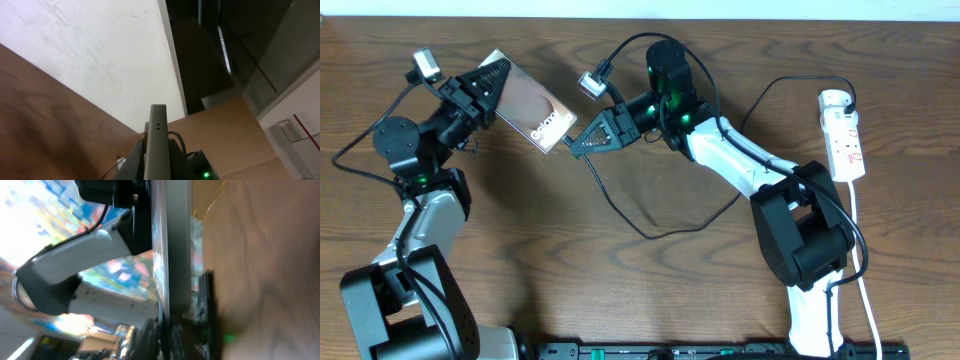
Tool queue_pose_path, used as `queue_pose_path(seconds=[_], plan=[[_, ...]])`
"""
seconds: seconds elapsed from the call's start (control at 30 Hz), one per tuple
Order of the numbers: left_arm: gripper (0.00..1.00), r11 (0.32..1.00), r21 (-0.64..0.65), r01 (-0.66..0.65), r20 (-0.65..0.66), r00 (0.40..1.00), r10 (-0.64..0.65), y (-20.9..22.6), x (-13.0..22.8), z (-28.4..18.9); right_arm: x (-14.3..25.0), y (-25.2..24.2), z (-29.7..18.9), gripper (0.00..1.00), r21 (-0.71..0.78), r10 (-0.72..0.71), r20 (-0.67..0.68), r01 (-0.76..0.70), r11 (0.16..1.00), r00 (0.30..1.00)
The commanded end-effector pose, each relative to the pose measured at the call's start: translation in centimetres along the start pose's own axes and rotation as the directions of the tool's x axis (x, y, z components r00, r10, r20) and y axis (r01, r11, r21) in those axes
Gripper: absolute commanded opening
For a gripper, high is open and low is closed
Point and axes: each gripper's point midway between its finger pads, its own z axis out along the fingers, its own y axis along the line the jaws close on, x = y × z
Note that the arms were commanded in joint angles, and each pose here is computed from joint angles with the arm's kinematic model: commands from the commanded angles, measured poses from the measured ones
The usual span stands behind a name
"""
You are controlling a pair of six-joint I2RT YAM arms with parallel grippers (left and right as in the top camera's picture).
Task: Plug charger to phone and switch on socket
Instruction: 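Adjust phone angle and keep pushing the plug into the port, then open the right gripper off the plug and lift it away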
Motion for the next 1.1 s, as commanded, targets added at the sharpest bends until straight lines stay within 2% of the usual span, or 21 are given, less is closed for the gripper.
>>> queue_pose_path(seconds=[0.0,0.1,0.2,0.5,0.6,0.77,0.93,1.07], plan=[[0.07,0.998,0.044,-0.047,-0.125,0.991,0.052,-1.4,2.6,0.7,-1.4,-0.1,-0.1,0.36,0.043,-0.030,0.063,0.027,0.999,0.998],[0.07,0.998,0.039,-0.049,-0.109,0.993,0.053,-1.3,2.2,0.5,-1.4,-0.1,-0.1,0.75,0.041,-0.030,0.059,0.027,0.999,0.998],[0.07,0.998,0.033,-0.056,-0.091,0.994,0.059,-1.2,1.6,0.1,-1.3,0.0,-0.1,0.99,0.037,-0.030,0.053,0.028,0.999,0.998],[0.07,0.995,-0.021,-0.094,-0.030,0.995,0.094,0.2,-0.7,-1.8,-1.6,-0.2,-0.8,0.99,0.050,-0.067,0.071,0.063,0.997,0.995],[0.07,0.992,-0.115,-0.047,-0.028,0.999,0.044,3.2,-0.8,-2.6,-2.4,-0.7,-1.8,0.99,0.082,-0.099,0.112,0.090,0.993,0.989],[0.07,0.955,-0.294,0.039,-0.060,0.996,-0.059,8.6,1.2,-4.0,-3.9,-2.4,-4.4,0.99,0.168,-0.104,0.209,0.070,0.983,0.972],[0.07,0.855,-0.502,0.133,-0.006,0.987,-0.158,13.6,2.9,-6.2,-3.8,-6.3,-7.6,0.99,0.300,-0.039,0.305,-0.057,0.952,0.951],[0.07,0.703,-0.690,0.174,0.060,0.981,-0.183,17.6,4.2,-9.3,-1.7,-10.4,-10.3,0.99,0.449,0.023,0.344,-0.186,0.874,0.939]])
